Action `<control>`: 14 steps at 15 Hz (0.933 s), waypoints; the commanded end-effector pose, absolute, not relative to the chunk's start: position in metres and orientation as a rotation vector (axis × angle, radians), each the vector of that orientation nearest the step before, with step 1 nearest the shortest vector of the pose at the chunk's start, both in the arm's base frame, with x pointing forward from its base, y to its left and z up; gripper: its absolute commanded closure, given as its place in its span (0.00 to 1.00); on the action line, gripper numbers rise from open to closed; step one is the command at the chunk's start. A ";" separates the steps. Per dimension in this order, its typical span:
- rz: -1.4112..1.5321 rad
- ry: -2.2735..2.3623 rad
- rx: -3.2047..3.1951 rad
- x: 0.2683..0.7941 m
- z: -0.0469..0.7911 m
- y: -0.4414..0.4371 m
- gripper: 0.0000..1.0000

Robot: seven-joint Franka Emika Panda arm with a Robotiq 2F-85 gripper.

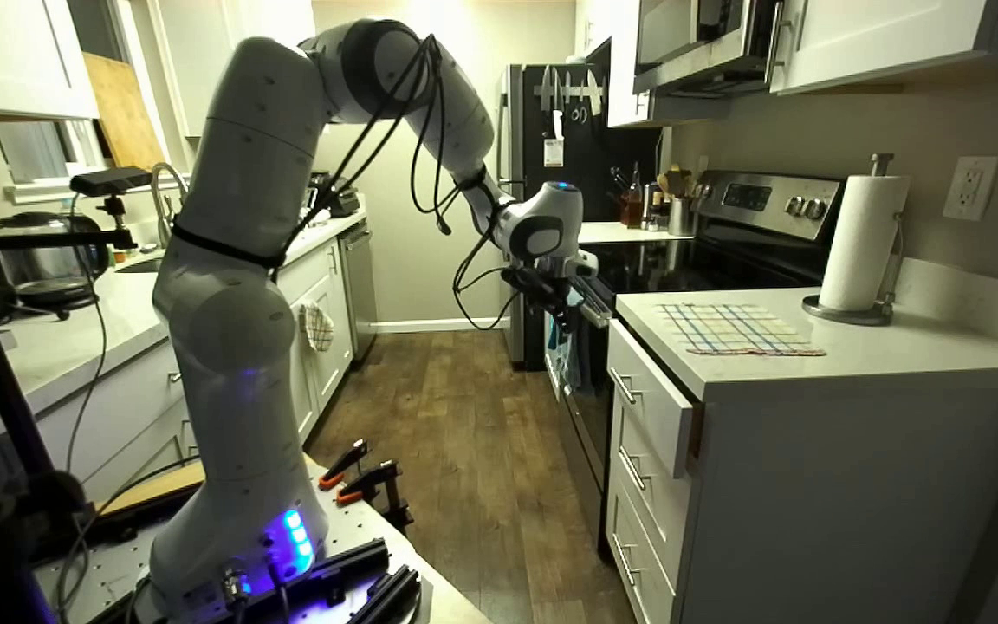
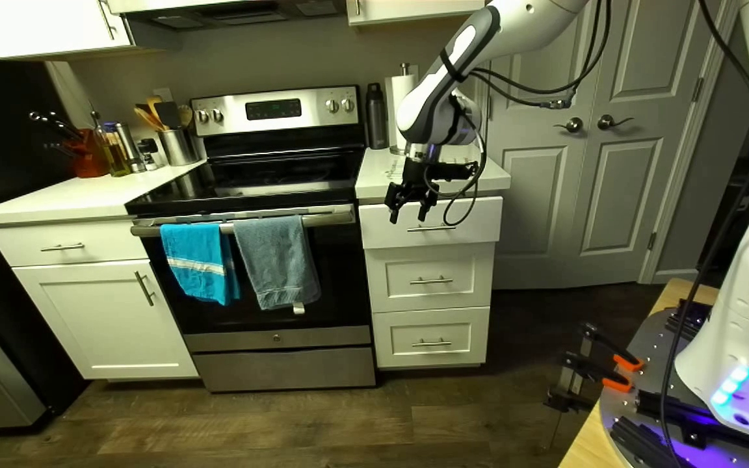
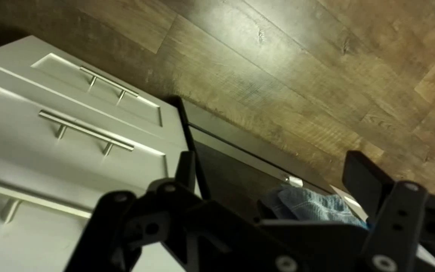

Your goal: Close the drawer

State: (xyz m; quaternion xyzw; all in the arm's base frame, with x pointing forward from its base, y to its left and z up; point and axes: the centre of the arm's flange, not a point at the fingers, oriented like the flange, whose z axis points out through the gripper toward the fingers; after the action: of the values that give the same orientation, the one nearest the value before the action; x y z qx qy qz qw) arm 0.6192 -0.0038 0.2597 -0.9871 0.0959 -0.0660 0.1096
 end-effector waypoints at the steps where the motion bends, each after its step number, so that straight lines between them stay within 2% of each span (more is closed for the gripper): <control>1: -0.158 0.250 -2.852 0.602 0.234 0.032 0.00; 5: -0.100 0.227 -2.821 0.593 0.215 0.059 0.00; 14: -0.067 0.228 -2.837 0.599 0.216 0.061 0.00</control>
State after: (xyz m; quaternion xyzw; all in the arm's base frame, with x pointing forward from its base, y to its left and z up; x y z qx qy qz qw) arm 0.5985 0.0610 0.2160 -0.9857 0.0793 -0.0233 0.1468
